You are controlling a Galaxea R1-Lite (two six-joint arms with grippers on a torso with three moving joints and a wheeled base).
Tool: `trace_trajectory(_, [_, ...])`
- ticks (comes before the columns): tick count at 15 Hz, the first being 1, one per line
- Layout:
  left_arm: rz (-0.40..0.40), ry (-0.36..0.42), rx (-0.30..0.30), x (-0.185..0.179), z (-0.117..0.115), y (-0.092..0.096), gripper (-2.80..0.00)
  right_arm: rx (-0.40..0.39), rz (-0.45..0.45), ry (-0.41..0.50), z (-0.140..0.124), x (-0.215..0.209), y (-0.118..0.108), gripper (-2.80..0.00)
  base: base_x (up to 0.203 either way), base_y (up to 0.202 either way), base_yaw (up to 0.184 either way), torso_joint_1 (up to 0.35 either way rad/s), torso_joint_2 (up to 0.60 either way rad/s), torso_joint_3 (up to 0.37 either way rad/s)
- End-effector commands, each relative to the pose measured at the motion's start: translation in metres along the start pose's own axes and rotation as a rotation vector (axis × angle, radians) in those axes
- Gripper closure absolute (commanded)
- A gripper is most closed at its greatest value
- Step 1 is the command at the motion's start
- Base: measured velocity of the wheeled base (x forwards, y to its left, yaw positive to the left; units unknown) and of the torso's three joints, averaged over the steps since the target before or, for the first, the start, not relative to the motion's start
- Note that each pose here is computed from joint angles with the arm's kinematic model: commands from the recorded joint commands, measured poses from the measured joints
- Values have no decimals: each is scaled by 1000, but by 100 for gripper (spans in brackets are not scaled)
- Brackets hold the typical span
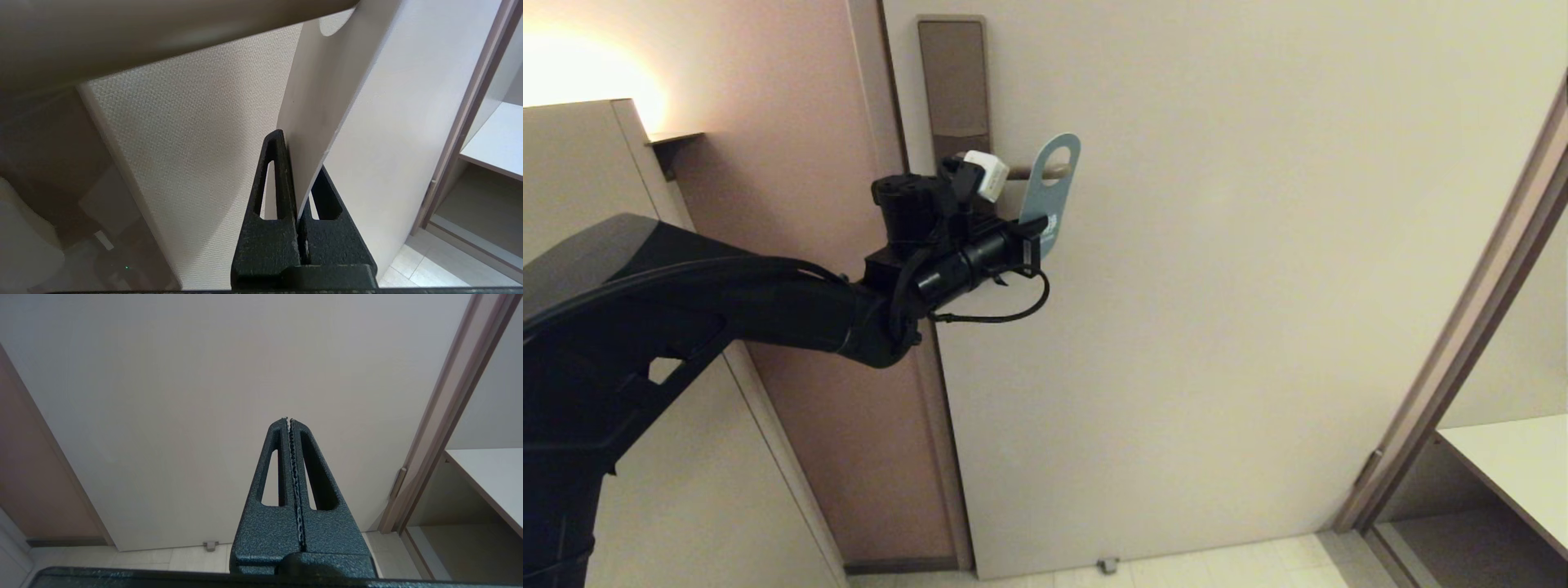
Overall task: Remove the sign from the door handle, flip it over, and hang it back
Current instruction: Take down the sign, then hand it to the other hand
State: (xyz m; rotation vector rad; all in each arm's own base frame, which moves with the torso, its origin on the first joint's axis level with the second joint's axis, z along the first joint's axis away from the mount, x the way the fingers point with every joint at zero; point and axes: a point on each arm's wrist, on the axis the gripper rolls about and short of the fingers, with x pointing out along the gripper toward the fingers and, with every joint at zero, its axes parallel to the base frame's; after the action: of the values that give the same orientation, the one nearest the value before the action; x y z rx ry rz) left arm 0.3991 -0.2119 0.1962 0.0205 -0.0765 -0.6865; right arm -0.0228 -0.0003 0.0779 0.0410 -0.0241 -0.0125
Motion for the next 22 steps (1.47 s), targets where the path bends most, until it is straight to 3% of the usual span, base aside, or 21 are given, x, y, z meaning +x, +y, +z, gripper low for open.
trace_trajectory(1, [-10,-9,1,0,2,-4,0,1,-1,-1,0,0,0,0,0,0,0,0,0,0])
trace_trajectory(9, [-55,-1,-5,-1,3,-31,0,1,-1,-1,0,0,0,0,0,0,0,0,0,0])
trace_trajectory(16, [-105,84,-23,-33,-7,-51,0,1,-1,-1,0,0,0,0,0,0,0,0,0,0])
trace_trajectory(20, [-223,100,-33,-69,-21,-76,0,1,-1,-1,0,0,0,0,0,0,0,0,0,0])
trace_trajectory(22, [-294,82,-38,-82,-16,-93,0,2,-1,-1,0,0,0,0,0,0,0,0,0,0])
